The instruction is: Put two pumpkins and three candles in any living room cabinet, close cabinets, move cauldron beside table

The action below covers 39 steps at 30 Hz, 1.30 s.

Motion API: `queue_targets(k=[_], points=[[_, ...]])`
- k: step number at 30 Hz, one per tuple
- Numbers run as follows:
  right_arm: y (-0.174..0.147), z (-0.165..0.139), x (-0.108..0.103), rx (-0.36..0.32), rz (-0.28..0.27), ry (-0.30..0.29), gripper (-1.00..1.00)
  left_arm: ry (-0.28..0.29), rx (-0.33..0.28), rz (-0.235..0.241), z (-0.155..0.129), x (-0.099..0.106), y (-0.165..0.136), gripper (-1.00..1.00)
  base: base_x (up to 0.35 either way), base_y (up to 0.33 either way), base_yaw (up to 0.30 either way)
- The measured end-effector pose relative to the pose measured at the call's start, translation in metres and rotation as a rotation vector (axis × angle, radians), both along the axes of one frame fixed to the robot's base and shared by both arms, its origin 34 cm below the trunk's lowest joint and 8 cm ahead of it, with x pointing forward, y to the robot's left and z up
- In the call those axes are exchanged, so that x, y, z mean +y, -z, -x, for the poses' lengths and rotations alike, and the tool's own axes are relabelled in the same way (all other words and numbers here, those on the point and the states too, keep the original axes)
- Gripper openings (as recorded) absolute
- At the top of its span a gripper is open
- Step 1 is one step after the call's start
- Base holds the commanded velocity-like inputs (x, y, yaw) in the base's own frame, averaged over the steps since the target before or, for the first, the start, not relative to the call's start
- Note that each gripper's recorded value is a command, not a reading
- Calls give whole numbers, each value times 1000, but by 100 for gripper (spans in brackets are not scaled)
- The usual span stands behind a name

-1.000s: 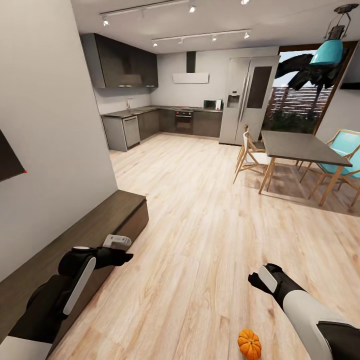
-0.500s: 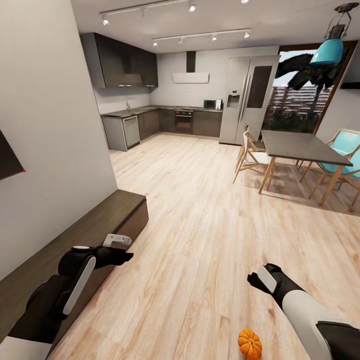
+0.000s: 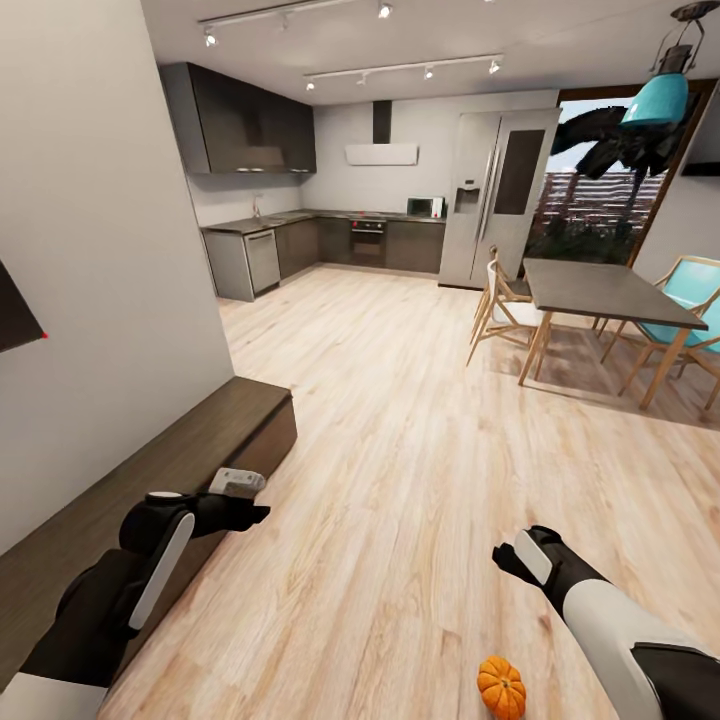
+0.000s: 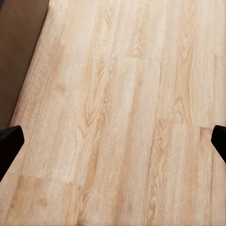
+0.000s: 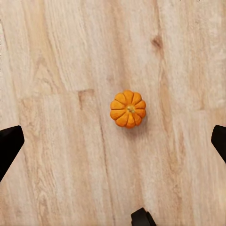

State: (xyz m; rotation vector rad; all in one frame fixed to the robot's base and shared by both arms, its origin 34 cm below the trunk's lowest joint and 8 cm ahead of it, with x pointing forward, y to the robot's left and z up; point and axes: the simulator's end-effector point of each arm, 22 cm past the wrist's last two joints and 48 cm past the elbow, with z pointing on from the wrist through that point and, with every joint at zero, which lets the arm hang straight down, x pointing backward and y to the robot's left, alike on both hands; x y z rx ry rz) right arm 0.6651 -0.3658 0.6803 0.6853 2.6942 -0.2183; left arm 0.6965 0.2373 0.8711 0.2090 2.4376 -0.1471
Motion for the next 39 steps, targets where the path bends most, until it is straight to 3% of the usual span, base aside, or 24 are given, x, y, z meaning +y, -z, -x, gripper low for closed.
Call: queue_targets(k=[15,23,39], points=[[21,-4,7,-3,2,-17,100,0,0,1,-1,0,22,100,0,0,0],[33,-9,31,-10,-21,-40,100,0,-2,1,-2,-1,34,100,0,0,0],[57,-11,31,-17,-16,-41,100,0,-5,1,-2,-1,59,100,0,0,0]])
